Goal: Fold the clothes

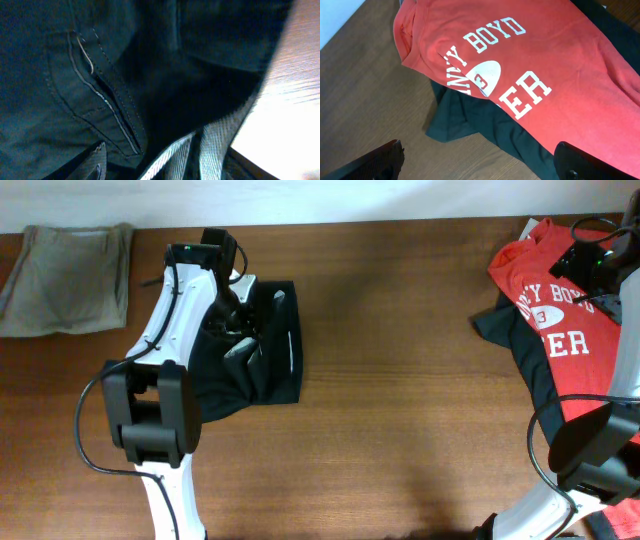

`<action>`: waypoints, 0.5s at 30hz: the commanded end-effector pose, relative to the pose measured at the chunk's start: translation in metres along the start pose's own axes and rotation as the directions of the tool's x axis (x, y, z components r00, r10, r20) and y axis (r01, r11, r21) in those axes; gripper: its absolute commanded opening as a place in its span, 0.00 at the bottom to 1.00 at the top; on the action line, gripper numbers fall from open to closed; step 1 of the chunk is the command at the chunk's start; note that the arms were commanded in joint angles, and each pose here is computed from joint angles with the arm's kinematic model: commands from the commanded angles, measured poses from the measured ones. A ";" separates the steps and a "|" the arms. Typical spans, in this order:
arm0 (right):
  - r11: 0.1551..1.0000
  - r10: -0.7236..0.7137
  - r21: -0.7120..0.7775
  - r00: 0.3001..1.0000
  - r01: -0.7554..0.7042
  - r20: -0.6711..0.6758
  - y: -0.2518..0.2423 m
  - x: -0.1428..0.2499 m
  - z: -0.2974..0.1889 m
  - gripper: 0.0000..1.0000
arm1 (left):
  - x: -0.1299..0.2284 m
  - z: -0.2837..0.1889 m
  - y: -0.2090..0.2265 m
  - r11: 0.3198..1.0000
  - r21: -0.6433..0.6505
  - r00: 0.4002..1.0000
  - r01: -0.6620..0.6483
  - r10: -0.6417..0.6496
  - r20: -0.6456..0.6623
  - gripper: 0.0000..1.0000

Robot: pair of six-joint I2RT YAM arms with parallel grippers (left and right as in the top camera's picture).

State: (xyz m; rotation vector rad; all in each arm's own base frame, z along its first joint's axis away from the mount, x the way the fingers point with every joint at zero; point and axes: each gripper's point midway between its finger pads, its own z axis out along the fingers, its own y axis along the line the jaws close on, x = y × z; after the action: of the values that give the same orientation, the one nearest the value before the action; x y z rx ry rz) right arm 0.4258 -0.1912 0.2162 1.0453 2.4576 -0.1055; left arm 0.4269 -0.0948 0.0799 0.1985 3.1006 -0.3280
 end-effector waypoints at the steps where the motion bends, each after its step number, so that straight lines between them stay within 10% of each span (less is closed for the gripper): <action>1: 1.000 0.007 0.005 1.000 -0.007 0.020 -0.001 -0.005 -0.005 0.99 | -0.018 -0.038 -0.011 1.000 0.025 0.997 -0.013 0.011 0.075 0.67; 6: 1.000 0.007 0.005 1.000 -0.007 0.020 -0.001 -0.005 -0.005 0.99 | -0.003 -0.081 -0.020 1.000 0.024 0.999 -0.006 0.005 0.046 0.75; 11: 1.000 0.006 0.005 1.000 -0.006 0.020 -0.001 -0.004 -0.005 0.99 | 0.036 -0.020 -0.031 0.999 0.044 0.988 -0.005 0.011 -0.156 0.12; 15: 1.000 0.007 0.005 1.000 -0.007 0.020 -0.001 -0.005 -0.005 0.99 | 0.061 0.042 -0.065 0.988 0.149 0.972 -0.043 0.076 -0.223 0.06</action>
State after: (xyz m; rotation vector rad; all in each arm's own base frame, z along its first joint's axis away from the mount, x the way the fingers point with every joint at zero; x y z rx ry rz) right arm 0.4258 -0.1913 0.2162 1.0454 2.4575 -0.1060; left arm 0.3741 -0.1325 0.0685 0.2936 3.2774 -0.4350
